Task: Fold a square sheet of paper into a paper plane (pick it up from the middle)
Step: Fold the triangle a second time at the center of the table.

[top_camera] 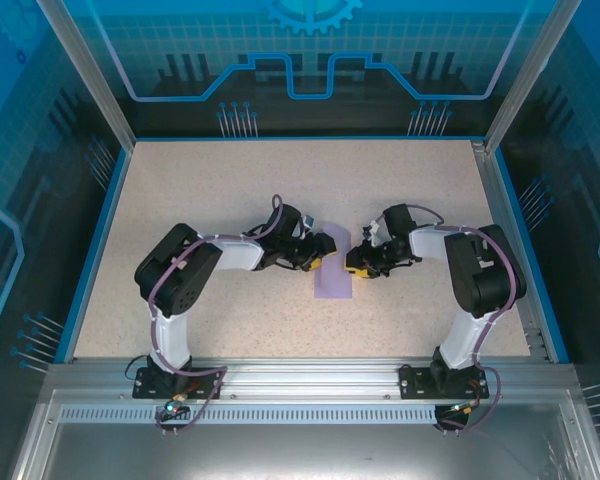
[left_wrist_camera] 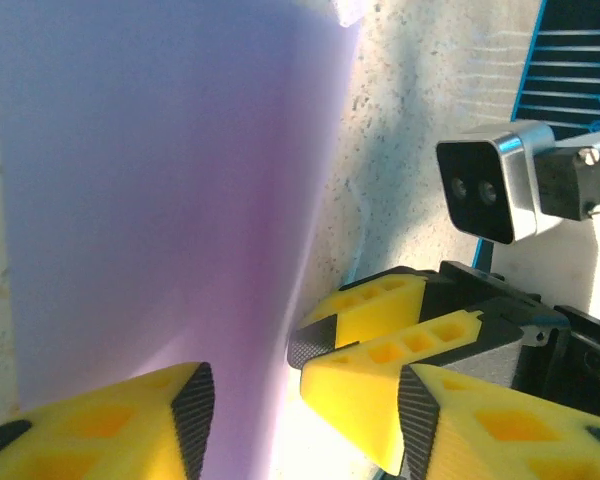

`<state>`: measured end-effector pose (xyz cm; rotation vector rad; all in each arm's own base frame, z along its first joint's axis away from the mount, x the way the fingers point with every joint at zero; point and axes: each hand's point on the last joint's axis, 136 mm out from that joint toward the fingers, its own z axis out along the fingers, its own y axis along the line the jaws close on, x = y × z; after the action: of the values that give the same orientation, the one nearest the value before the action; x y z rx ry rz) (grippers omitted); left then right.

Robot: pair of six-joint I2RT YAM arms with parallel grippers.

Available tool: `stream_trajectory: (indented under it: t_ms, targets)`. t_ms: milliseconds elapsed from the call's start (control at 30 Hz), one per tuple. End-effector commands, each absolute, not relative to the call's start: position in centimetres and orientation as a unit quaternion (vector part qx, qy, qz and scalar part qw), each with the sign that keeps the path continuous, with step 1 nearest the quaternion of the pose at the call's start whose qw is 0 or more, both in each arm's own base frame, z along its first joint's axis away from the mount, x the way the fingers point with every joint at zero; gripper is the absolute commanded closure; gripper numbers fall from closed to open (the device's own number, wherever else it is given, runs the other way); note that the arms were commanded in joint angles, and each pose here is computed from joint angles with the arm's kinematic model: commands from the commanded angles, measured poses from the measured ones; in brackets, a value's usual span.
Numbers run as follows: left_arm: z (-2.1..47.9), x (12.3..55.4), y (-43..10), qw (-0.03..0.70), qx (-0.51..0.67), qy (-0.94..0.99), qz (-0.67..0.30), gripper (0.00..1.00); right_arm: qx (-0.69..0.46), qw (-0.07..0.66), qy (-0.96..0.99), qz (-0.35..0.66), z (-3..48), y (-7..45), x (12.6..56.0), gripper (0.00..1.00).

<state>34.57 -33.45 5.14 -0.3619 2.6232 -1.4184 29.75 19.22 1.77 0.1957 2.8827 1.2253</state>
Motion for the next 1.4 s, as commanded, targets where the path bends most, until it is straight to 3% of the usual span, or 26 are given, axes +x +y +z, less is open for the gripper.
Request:
stream_trajectory:
  t_ms: [0, 100, 167, 433, 567, 733, 933, 1167, 1367]
  targets:
    - [5.7, 35.2, -33.7, 0.066, -0.102, 0.857, -0.500, 0.40, 0.102, -0.038, 0.931, 0.347, -1.6, 17.6, 28.1, 0.69]
    - [5.8, 35.4, -33.7, 0.061, -0.102, 0.856, -0.504, 0.39, 0.113, -0.040, 0.924, 0.363, -1.4, 17.9, 28.4, 0.69]
    - [5.7, 35.3, -33.5, 0.059, -0.104, 0.858, -0.500, 0.44, 0.116, -0.040, 0.924, 0.363, -1.3, 17.9, 28.4, 0.69]
    - [4.7, 34.4, -32.3, 0.049, -0.093, 0.885, -0.454, 0.87, 0.112, -0.032, 0.892, 0.437, 1.4, 19.8, 29.6, 0.67]
    - [4.9, 34.5, -31.3, 0.051, -0.087, 0.895, -0.434, 0.99, 0.096, 0.009, 0.894, 0.438, 4.1, 19.6, 30.2, 0.62]
    - [5.3, 34.5, -29.4, 0.056, -0.078, 0.913, -0.397, 1.00, 0.049, 0.100, 0.914, 0.389, 7.3, 18.2, 30.8, 0.56]
    - [5.8, 34.4, -29.1, 0.051, -0.072, 0.916, -0.390, 0.97, 0.001, 0.140, 0.928, 0.345, 8.1, 18.4, 30.0, 0.45]
    - [7.5, 35.1, -32.3, 0.046, -0.069, 0.888, -0.451, 0.96, -0.115, 0.213, 0.931, 0.274, 9.7, 20.3, 27.8, 0.50]
    - [7.3, 34.9, -34.2, 0.033, -0.074, 0.890, -0.449, 0.97, -0.235, 0.288, 0.905, 0.207, 11.8, 21.7, 25.4, 0.43]
